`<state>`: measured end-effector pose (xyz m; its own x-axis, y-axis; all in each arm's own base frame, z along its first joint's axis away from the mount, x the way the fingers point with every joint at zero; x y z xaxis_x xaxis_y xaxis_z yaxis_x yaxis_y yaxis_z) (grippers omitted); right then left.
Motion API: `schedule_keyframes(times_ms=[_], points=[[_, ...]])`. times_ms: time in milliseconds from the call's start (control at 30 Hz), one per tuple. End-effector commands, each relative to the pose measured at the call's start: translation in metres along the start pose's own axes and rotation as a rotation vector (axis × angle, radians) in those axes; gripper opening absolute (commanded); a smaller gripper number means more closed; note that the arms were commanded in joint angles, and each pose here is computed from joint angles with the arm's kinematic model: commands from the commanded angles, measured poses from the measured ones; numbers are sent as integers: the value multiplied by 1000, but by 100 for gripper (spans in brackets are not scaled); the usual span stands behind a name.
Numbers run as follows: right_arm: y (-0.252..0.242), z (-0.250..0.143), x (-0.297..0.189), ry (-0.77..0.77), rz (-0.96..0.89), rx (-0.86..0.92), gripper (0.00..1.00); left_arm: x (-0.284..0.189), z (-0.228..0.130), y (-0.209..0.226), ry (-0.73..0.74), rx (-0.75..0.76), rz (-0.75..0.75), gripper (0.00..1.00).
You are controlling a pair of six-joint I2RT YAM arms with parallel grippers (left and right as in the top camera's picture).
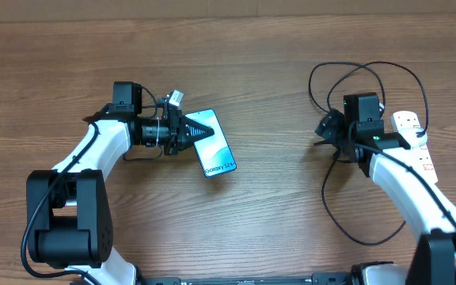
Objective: Plug charger to phone and switch on socket
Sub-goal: 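Open the right gripper and move it toward the power strip, then grasp the black USB-C cable plug with the right gripper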
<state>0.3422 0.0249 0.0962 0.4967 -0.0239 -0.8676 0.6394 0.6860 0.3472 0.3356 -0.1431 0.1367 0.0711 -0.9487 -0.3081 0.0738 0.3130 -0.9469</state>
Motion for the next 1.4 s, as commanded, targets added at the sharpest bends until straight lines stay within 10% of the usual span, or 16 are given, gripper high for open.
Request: schedule_keyframes(times_ms=[0, 733, 1233, 1367], points=[[-10, -5, 18, 20, -73, -34, 71, -3, 6, -7, -3, -88, -43, 4], [-54, -6, 54, 38, -271, -66, 67, -24, 45, -18, -125, -1, -96, 4], [-39, -13, 64, 114, -157, -171, 4, -23, 48, -9, -153, -23, -39, 4], [-26, -29, 63, 215, -58, -215, 4, -23, 48, -9, -155, -23, -36, 4]])
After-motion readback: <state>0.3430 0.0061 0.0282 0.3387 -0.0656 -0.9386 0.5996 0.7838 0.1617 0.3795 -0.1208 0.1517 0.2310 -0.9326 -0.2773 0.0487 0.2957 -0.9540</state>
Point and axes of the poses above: each gripper's point midway between its finger pads, its own x axis out along the fingers, its own y axis along the line the jaws close on, z = x × y, the point moved 3 cm from there along -x, back along the fingers, and after that the axes turned 11 degrees about x, right-handed, at the moved point
